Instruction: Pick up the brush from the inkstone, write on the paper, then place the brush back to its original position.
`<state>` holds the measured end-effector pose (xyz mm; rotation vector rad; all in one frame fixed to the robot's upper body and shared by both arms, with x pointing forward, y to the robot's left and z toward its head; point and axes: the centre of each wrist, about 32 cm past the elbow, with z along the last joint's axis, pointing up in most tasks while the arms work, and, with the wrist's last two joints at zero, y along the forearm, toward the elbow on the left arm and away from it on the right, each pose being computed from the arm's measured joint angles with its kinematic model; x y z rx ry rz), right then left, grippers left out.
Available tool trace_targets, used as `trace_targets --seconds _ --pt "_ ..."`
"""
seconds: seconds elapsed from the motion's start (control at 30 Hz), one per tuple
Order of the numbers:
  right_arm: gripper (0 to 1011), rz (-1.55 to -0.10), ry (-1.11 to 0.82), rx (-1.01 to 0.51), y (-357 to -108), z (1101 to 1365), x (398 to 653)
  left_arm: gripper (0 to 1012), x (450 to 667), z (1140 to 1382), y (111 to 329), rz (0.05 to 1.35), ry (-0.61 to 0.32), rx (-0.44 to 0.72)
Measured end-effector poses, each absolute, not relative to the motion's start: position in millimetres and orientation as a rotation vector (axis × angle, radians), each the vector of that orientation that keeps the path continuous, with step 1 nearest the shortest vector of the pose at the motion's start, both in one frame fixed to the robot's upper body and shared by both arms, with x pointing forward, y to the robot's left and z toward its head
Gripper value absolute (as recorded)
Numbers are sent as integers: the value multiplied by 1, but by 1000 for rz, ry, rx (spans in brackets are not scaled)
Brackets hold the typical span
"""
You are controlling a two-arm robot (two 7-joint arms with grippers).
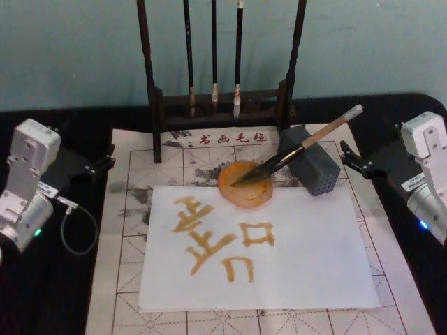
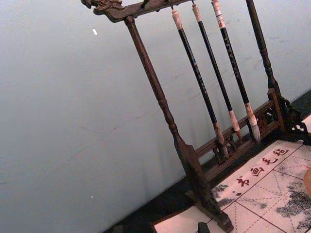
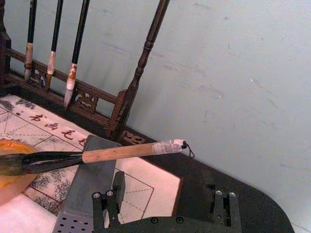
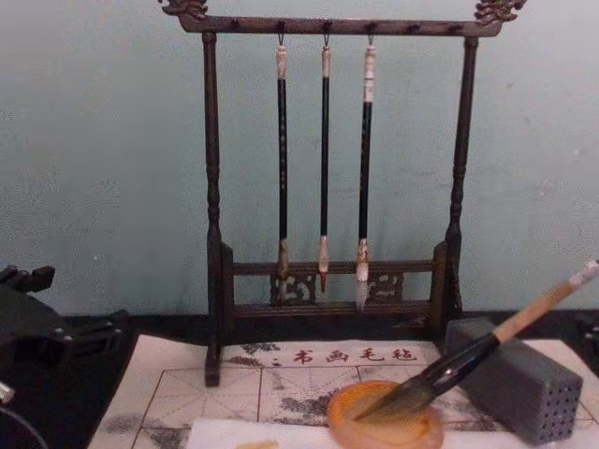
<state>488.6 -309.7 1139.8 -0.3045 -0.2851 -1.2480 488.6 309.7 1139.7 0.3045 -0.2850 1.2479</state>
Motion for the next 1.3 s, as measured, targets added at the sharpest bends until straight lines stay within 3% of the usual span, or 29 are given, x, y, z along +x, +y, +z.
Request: trace_targets --seconds 0.6,1.3 --pt "1003 -1241 -224 -272 -312 1142 483 1001 489 1140 310 1248 -285 304" --pt "1002 -1221 347 47 -306 1155 477 1001 489 1140 310 1248 -285 304"
